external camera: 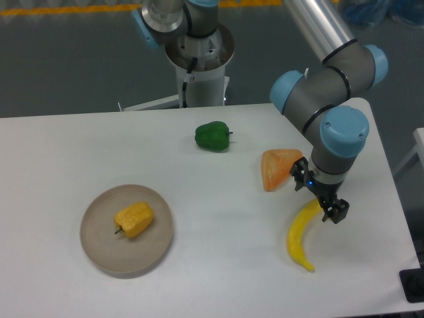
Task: Place the yellow pepper on the plate
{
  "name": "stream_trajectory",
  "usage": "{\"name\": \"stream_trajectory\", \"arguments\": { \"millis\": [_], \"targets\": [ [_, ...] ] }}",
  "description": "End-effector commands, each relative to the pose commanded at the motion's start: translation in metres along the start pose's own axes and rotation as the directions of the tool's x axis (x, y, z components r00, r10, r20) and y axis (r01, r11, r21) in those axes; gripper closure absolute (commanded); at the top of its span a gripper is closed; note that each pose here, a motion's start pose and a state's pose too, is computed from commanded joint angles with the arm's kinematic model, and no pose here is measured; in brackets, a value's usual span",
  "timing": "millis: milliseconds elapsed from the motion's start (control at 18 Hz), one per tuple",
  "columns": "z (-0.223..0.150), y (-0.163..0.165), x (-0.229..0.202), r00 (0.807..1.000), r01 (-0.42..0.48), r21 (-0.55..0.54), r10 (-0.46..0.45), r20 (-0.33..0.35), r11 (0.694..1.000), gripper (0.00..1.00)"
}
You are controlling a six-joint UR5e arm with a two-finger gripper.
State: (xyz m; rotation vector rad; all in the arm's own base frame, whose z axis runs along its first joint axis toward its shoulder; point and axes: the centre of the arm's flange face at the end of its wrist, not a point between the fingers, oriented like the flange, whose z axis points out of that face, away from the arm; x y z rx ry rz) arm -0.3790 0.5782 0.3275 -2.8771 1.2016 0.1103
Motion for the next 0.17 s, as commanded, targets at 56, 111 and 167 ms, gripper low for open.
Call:
{"name": "stream_trajectory", "arguments": {
  "millis": [56,111,167],
  "targets": [
    [0.0010,-0.0003,-0.0002,1.000,0.002,0.003,-0.002,-0.002,1.000,0.00],
    [0.0018,-0.0003,0.0002,1.000,0.002,0.003,-0.002,-0.003,1.000,0.00],
    [0.0000,-0.0003,0.0000,1.000,0.002,0.003,-0.002,0.000,1.000,0.00]
  ]
}}
